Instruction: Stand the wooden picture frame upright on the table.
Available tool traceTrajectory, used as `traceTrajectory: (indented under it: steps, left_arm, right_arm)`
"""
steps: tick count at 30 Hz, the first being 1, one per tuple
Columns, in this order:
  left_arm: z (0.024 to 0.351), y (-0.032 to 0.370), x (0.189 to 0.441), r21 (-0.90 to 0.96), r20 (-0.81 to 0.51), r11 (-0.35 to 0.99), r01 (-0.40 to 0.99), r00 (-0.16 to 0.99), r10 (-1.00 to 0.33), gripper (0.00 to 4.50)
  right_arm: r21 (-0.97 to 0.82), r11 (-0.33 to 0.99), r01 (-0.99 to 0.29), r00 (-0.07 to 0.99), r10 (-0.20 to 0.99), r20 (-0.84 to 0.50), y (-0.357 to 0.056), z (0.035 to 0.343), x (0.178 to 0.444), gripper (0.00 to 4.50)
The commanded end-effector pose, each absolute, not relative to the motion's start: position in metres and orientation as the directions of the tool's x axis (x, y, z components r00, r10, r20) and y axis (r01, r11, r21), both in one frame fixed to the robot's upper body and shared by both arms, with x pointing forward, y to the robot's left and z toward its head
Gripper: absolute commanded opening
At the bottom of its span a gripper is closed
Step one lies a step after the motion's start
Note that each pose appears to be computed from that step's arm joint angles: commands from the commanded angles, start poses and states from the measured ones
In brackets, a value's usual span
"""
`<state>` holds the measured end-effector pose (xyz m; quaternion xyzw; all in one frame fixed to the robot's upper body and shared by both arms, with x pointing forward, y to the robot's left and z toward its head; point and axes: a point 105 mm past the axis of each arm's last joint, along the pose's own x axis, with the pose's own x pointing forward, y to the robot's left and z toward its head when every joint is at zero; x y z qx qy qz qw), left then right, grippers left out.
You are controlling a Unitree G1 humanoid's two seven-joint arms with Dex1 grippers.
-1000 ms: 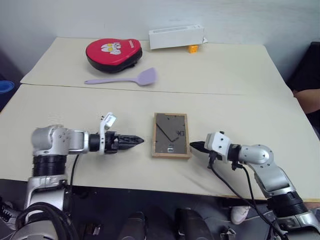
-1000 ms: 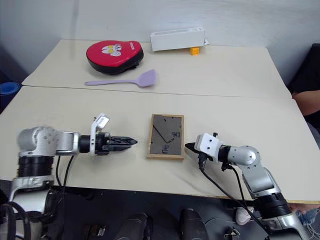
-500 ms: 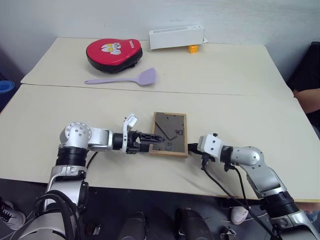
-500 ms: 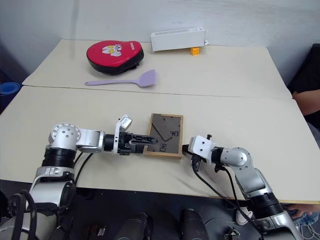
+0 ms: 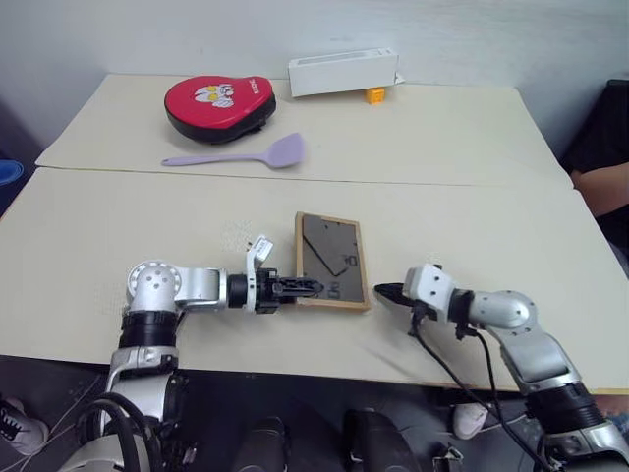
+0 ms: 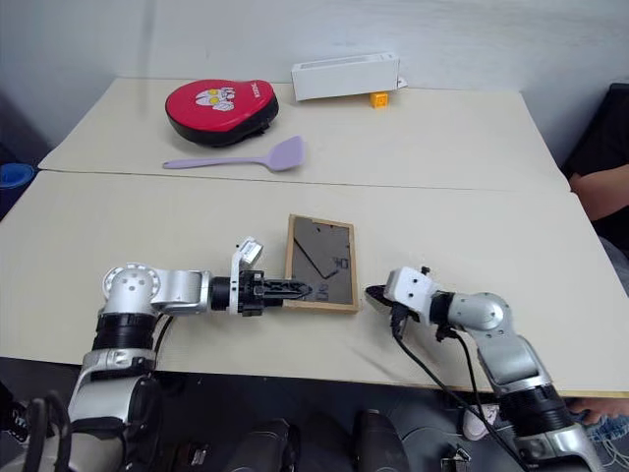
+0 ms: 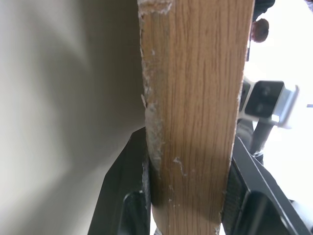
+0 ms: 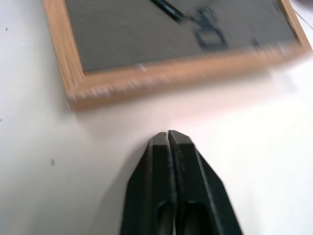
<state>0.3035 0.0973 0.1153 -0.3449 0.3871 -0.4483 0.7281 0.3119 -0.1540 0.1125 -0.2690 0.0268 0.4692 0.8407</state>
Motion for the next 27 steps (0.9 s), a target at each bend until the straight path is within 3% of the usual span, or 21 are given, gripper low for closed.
traceTrajectory:
  steps: [1,3,5,10,11,21,27]
  left_arm:
    - [0.128,0.117,0.31,-0.591,-0.202,0.451,0.669,0.418,-0.886,1.26]
    - [0.113,0.127,0.306,-0.439,-0.242,0.482,0.758,0.417,-0.876,1.26]
    - [0.109,0.126,0.305,-0.407,-0.232,0.47,0.783,0.409,-0.883,1.26]
    - [0.108,0.115,0.302,-0.379,-0.204,0.417,0.826,0.365,-0.908,1.26]
    - [0.108,0.114,0.302,-0.375,-0.203,0.415,0.829,0.364,-0.909,1.26]
    - [0.11,0.109,0.302,-0.363,-0.181,0.394,0.844,0.351,-0.919,1.26]
    - [0.108,0.116,0.302,-0.364,-0.185,0.405,0.839,0.361,-0.914,1.26]
  right_arm:
    - [-0.372,0.448,-0.813,0.53,0.834,-0.154,-0.156,0.157,0.313,1.23]
    - [-0.193,0.383,-0.903,0.399,0.916,-0.047,-0.138,0.186,0.303,1.91]
    - [-0.111,0.298,-0.948,0.302,0.953,-0.023,-0.12,0.197,0.295,2.57]
    - [-0.077,0.229,-0.97,0.232,0.972,-0.035,-0.084,0.2,0.293,4.32]
    - [-0.086,0.221,-0.971,0.225,0.974,-0.038,-0.077,0.199,0.295,4.46]
    - [-0.118,0.139,-0.983,0.144,0.989,-0.031,-0.043,0.195,0.295,4.46]
    - [-0.108,0.129,-0.986,0.13,0.992,-0.001,-0.052,0.202,0.288,4.46]
